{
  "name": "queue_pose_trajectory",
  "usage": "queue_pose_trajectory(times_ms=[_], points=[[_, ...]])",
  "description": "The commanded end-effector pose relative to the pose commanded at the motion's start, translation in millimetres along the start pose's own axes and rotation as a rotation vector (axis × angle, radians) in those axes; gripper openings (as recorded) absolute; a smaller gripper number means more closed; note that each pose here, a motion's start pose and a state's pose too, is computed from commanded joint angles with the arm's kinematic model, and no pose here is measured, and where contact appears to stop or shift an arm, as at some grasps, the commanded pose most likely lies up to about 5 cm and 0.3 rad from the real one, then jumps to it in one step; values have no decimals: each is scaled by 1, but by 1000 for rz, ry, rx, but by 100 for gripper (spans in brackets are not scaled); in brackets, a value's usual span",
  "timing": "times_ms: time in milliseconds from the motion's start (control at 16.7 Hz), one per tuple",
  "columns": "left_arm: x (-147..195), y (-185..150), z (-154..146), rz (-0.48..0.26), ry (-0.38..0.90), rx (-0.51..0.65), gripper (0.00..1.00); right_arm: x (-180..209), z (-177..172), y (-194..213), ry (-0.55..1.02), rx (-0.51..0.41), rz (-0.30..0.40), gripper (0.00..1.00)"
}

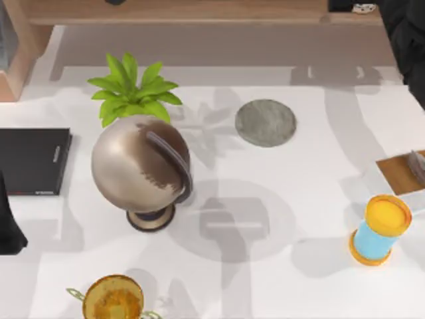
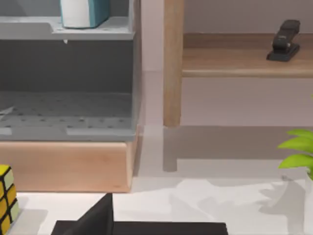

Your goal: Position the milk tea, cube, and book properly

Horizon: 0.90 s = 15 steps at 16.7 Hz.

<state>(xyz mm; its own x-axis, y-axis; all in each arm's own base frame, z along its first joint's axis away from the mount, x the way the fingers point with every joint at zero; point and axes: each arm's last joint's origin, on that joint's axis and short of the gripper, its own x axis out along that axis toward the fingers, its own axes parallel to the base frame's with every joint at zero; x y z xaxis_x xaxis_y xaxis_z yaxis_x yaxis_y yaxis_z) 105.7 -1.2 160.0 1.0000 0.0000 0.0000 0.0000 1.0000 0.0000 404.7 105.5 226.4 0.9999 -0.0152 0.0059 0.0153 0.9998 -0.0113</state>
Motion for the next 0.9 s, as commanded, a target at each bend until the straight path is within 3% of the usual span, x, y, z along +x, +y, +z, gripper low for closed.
queue_pose_trajectory(times_ms=[420,780,900], points=[[0,0,0,0,0,0,100,58,1,0,-5,1,0,100],[0,0,0,0,0,0,100,64,0,0,-2,1,0,100],[0,0,0,0,0,0,100,64,0,0,-2,1,0,85]])
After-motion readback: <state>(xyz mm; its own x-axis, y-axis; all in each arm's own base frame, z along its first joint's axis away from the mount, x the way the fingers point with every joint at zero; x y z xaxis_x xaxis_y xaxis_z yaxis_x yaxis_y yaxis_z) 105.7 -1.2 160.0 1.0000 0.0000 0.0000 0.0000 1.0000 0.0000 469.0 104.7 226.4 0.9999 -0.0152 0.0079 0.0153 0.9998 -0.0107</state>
